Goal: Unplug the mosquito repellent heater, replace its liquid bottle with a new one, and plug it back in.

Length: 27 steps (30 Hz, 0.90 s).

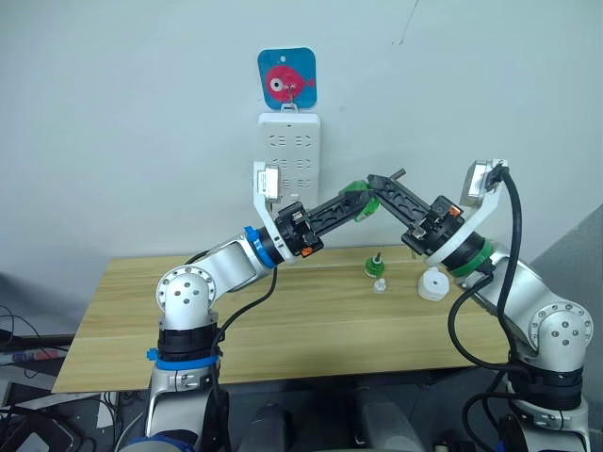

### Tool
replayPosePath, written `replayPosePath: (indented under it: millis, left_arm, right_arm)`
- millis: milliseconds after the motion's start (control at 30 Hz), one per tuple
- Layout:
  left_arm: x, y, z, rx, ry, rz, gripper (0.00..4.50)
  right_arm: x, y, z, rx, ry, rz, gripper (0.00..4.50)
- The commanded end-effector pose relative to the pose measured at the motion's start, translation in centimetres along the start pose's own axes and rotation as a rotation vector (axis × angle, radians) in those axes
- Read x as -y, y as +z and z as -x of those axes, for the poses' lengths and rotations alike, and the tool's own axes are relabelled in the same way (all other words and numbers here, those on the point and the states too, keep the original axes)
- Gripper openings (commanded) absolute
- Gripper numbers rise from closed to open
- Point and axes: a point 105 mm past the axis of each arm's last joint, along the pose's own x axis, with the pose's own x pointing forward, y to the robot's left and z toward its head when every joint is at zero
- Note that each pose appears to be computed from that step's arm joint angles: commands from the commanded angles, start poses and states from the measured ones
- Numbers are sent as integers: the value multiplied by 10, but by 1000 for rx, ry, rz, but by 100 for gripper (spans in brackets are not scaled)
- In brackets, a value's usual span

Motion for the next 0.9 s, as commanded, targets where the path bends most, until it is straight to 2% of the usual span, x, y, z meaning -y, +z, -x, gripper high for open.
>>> replayPosePath:
  millis: [33, 133, 433, 667, 767, 900]
  left_arm:
    - [8, 5, -5, 21, -45, 1, 329]
    - [9, 5, -5, 24, -52, 7, 244]
    - [8, 2, -3, 13, -52, 13, 244]
    - [9, 2, 1, 15, -48, 16, 244]
    - [8, 4, 6, 16, -41, 17, 244]
    - [1, 7, 16, 6, 17, -8, 244]
  right_arm:
    - [-16, 3, 2, 17, 68, 16, 83]
    - [-17, 2, 1, 15, 73, 13, 83]
    - [-21, 0, 3, 17, 96, -14, 83]
    - [-6, 13, 10, 83, 15, -1, 338]
    - [17, 17, 23, 72, -113, 62, 444]
    - [41, 21, 46, 3, -276, 208, 450]
